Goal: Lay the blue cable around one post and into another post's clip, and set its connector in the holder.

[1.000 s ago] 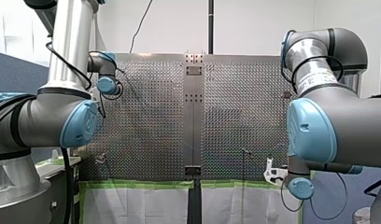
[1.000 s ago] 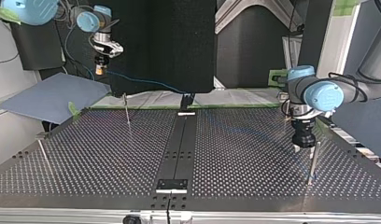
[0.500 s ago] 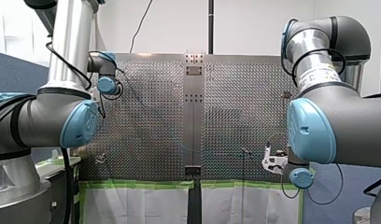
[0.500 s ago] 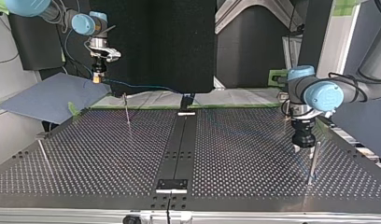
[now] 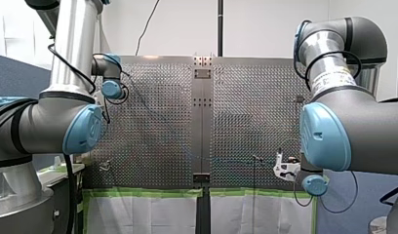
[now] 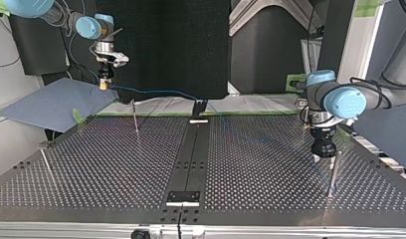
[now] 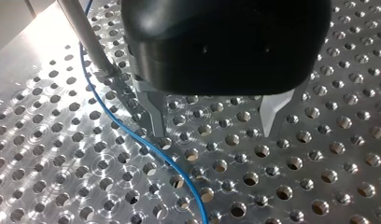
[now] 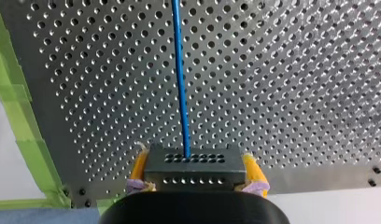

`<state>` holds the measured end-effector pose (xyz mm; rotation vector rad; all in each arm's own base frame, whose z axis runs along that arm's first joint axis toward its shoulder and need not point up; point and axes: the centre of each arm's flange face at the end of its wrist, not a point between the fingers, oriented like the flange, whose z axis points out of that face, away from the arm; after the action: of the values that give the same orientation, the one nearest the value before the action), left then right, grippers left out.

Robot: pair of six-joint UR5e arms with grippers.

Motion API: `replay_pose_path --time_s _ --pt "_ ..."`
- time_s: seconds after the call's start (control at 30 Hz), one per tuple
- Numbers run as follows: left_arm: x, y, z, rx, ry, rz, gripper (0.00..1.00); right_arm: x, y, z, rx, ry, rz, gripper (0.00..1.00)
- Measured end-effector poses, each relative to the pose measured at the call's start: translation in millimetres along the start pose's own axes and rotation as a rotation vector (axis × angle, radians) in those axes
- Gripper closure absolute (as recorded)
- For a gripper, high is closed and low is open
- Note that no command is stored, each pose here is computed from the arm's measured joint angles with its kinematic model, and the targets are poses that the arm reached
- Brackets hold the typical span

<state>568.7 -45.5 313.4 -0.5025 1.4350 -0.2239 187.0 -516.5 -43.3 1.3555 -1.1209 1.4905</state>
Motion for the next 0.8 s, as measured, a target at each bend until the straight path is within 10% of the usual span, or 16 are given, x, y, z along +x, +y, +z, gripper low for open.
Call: replay_pose_path --time_s 0.4,0.8 --pt "2.7 -3.0 -2.3 0.001 0.014 0.001 0.00 -0.9 0.7 7.7 0.066 -0.020 0.005 1.00" --pt "5.7 -8.6 -4.5 0.008 0.020 -0.041 0.00 -4.5 8.9 5.7 0.046 -0.061 0.024 1.00"
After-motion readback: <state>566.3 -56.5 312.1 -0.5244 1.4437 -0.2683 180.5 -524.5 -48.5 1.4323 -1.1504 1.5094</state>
